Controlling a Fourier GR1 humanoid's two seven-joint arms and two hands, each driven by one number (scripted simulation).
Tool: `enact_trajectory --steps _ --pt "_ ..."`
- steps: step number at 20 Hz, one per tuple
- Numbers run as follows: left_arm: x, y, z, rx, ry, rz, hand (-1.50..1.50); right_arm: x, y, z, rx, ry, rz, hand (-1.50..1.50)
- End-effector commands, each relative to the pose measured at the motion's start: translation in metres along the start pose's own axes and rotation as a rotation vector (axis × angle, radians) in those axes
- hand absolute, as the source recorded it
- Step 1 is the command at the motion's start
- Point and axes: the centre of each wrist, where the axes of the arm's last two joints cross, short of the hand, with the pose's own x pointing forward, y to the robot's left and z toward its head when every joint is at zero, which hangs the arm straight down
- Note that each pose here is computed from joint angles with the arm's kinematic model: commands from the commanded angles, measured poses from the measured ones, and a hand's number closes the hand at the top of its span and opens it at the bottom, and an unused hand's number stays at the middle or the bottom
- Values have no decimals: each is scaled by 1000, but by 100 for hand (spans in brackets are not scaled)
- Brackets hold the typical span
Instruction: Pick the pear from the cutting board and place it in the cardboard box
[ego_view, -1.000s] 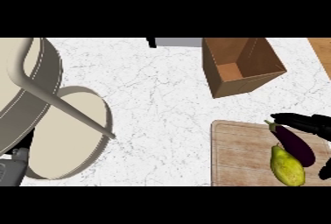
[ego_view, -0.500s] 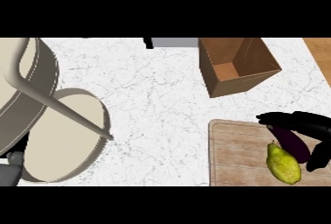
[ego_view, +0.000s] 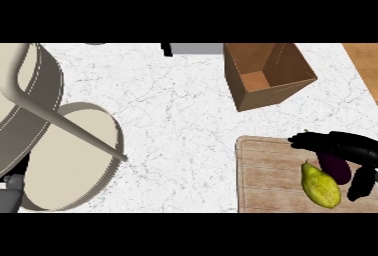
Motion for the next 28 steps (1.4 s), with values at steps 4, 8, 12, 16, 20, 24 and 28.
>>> enact_trajectory --steps 4,8,12,16,20,24,28 --pt "-14 9 14 -3 -1 -19 0 2 -3 9 44 -171 -112 -150" --pt "-1 -15 -2 17 11 -5 0 19 -3 10 64 -222 -114 -150" --pt "-12 -7 11 5 3 -24 0 29 11 12 150 -139 -44 -150" --pt "1 -3 1 2 -4 -10 0 25 23 -22 144 -67 -34 -150" --pt "0 8 -2 10 -9 -20 0 26 41 -49 137 -45 -27 -150" --pt "-11 19 6 7 -4 1 0 23 29 -15 -35 -68 41 150" --pt "4 8 13 0 21 -5 0 32 21 -43 -123 -64 42 150"
